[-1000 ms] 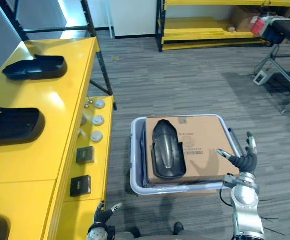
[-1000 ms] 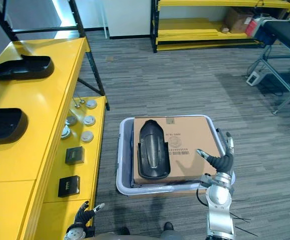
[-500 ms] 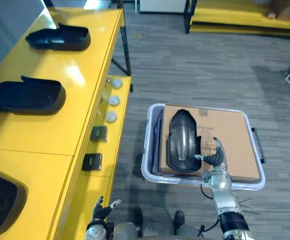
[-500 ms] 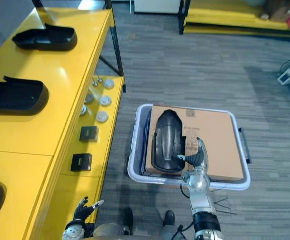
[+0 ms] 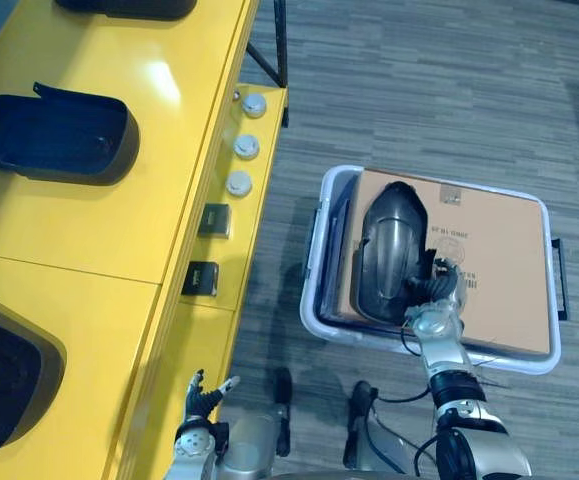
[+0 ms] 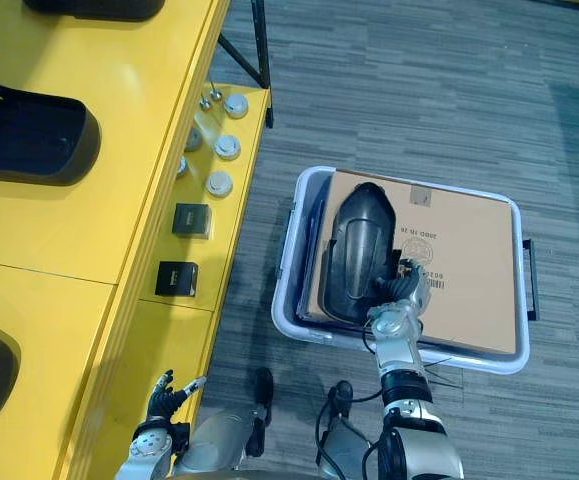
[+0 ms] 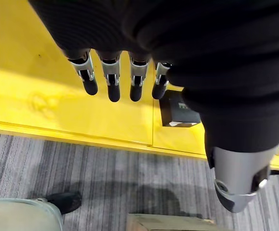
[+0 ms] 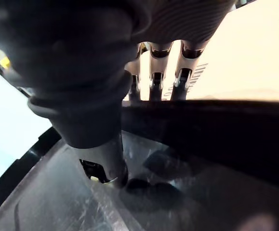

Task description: Walk over and take plastic housings, then place them on the shelf

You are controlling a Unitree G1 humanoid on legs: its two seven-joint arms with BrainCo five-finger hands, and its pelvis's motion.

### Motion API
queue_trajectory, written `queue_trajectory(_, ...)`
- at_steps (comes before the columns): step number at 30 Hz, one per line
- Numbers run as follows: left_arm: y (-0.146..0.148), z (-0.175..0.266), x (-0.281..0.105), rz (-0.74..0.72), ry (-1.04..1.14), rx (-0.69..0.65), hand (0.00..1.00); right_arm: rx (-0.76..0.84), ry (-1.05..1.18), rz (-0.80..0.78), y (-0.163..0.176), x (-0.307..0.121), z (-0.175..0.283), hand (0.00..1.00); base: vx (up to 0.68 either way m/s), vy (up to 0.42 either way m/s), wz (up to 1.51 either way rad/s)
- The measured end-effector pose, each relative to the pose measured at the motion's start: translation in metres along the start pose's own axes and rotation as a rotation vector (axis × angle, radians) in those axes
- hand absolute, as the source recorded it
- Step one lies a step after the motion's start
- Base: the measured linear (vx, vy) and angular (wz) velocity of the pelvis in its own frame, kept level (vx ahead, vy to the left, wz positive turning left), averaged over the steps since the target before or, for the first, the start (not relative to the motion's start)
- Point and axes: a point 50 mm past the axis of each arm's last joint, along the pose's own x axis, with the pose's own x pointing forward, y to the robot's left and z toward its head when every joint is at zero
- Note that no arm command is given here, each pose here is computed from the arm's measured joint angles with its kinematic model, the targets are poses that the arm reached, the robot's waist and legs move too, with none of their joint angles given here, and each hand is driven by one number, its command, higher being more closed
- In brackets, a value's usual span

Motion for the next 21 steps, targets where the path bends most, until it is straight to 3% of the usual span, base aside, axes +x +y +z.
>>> queue_trajectory(11,-0.004,-0.001,0.0,-0.009,0.014,-0.015,0.0,-0.008,-0.007,0.046,-0.001,-0.023,-0.019,1.0,-0.01,-0.008,-0.02)
queue_trajectory(21,-0.018,0.021,-0.006,-0.074,-0.095,0.018,0.0,0.09,-0.144,-0.133,-0.036,-0.029,0.008,1.0,-0.02,-0.01,-0.04)
